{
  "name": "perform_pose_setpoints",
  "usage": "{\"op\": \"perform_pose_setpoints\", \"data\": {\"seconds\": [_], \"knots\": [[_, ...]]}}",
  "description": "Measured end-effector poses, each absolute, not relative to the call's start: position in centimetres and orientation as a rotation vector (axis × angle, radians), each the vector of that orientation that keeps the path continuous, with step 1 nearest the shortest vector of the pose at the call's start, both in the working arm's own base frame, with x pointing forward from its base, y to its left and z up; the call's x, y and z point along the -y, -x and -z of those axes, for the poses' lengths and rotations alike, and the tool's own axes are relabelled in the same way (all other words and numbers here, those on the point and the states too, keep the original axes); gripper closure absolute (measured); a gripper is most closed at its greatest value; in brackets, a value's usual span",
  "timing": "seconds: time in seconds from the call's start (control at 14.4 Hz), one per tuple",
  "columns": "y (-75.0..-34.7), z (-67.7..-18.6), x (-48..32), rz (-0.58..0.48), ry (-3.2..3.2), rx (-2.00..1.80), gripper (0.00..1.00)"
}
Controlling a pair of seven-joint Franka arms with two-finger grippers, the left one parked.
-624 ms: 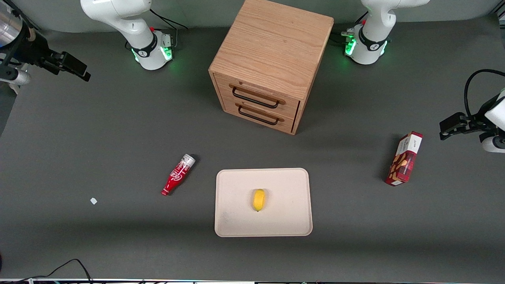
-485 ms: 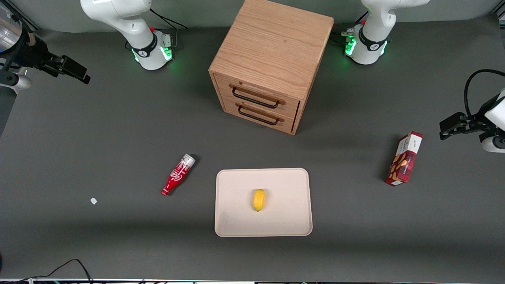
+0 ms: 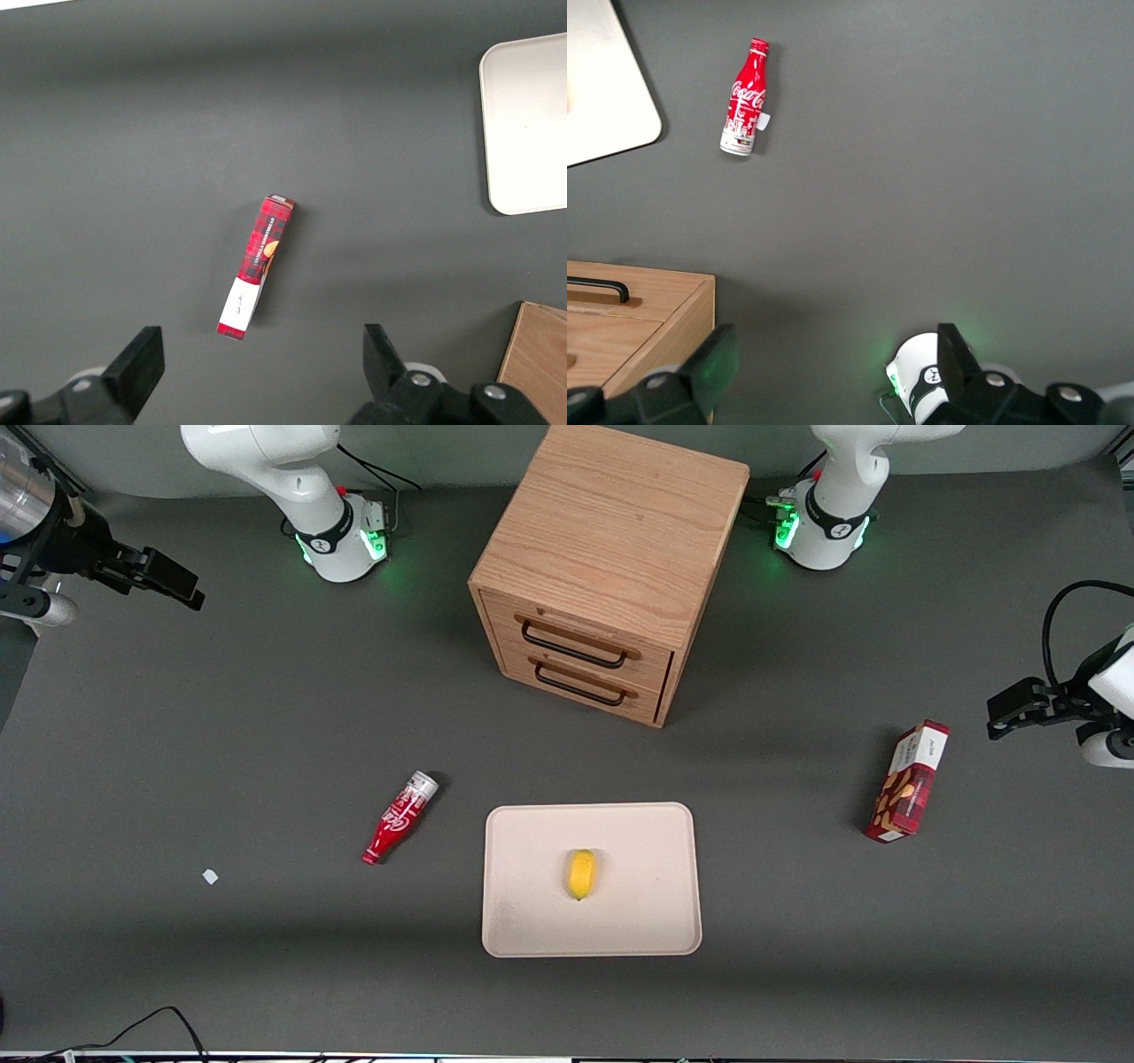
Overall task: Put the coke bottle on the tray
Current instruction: 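Move the right gripper down over the red Coca-Cola bottle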
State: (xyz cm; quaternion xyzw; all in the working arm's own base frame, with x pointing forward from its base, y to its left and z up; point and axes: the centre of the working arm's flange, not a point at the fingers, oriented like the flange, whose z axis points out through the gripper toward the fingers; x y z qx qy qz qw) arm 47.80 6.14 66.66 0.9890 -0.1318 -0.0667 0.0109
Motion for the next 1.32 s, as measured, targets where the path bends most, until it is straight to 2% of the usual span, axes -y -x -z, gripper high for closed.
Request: {"op": "perform_pose_setpoints", "data": {"seconds": [0.21, 0.42, 0.62, 0.83, 1.11, 1.32], "knots": [[-49.6, -67.4, -8.1, 0.169, -3.095, 0.389, 0.00], [-53.6, -63.9, -12.4, 0.226, -3.088, 0.585, 0.00], [-58.7, -55.5, -15.2, 0.313, -3.020, 0.864, 0.00], [-62.5, -43.7, -16.7, 0.394, -2.904, 1.078, 0.00], [-63.7, -30.3, -17.8, 0.336, -2.888, 1.186, 0.00], [-62.9, -24.4, -17.7, 0.250, -2.907, 1.200, 0.00]]}}
